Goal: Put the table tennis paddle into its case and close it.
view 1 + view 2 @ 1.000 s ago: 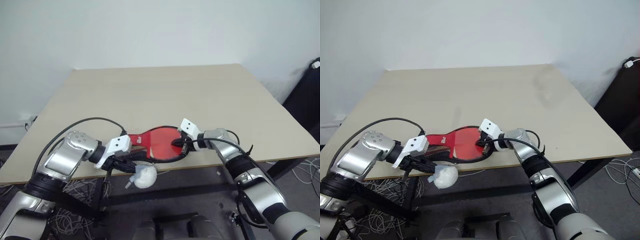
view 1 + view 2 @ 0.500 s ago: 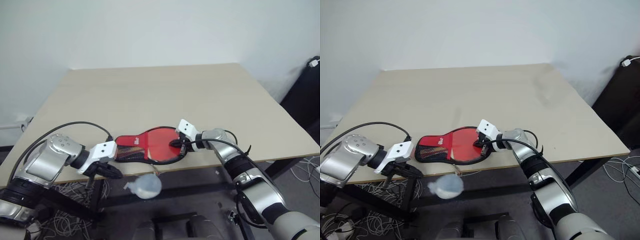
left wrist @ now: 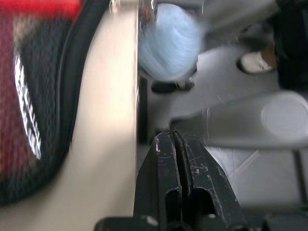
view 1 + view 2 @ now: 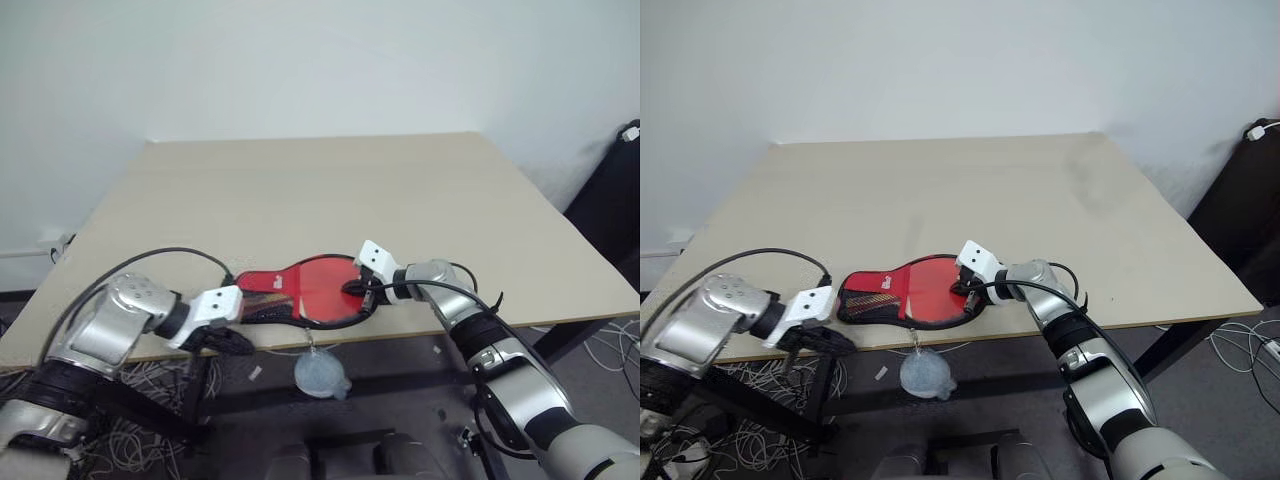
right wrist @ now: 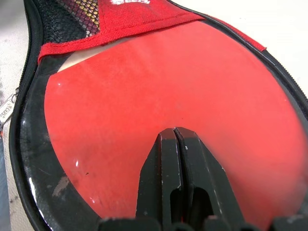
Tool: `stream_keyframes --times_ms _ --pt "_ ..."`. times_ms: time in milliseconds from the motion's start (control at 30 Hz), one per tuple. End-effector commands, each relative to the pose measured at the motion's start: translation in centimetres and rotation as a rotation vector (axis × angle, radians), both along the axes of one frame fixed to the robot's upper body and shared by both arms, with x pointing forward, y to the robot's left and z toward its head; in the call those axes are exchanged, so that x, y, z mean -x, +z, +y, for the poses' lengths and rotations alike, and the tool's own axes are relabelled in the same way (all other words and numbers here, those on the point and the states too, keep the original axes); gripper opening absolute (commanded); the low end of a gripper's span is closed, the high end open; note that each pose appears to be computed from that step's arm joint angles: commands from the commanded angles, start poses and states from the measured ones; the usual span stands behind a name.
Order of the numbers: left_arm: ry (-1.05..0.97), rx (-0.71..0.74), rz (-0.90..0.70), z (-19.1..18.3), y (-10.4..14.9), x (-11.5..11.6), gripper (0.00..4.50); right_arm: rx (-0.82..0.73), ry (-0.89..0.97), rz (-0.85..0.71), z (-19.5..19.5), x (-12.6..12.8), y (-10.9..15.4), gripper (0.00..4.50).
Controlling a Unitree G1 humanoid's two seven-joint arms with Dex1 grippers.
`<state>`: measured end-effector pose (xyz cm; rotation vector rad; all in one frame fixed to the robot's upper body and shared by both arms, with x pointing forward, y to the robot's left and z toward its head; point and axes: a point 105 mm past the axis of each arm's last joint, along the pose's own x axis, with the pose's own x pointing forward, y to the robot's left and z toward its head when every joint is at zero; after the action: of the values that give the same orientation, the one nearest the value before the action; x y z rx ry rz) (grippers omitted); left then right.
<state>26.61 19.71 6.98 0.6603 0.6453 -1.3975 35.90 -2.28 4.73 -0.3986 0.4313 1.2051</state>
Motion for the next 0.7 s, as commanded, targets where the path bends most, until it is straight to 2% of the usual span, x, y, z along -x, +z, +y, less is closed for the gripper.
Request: stream_keyframes --times_ms 33,300,500,600,700 --pt "-0.120 0.030 -0.119 -2.3 1.7 -0.6 0.37 0.103 -0.010 0.093 -1.2 1.1 -3.3 0.00" --pt "-0.474 0.027 -0.315 -7.5 2.2 -0.8 2.42 0.108 -0.008 0.090 -1.1 1.0 -3.3 0.00" --pt "-0.710 -0.031 -0.397 -10.1 1.5 -1.0 2.42 0.105 -0.014 0.087 -0.9 0.8 -3.2 0.00" --pt "-0.818 -0.051 -0.407 -10.8 1.2 -0.9 2.94 0.103 -0.020 0.087 -0.9 0.8 -3.2 0.00" --pt "-0.943 -0.105 -0.426 -11.0 0.3 -0.7 3.70 0.102 -0.026 0.088 -0.9 0.8 -3.3 0.00"
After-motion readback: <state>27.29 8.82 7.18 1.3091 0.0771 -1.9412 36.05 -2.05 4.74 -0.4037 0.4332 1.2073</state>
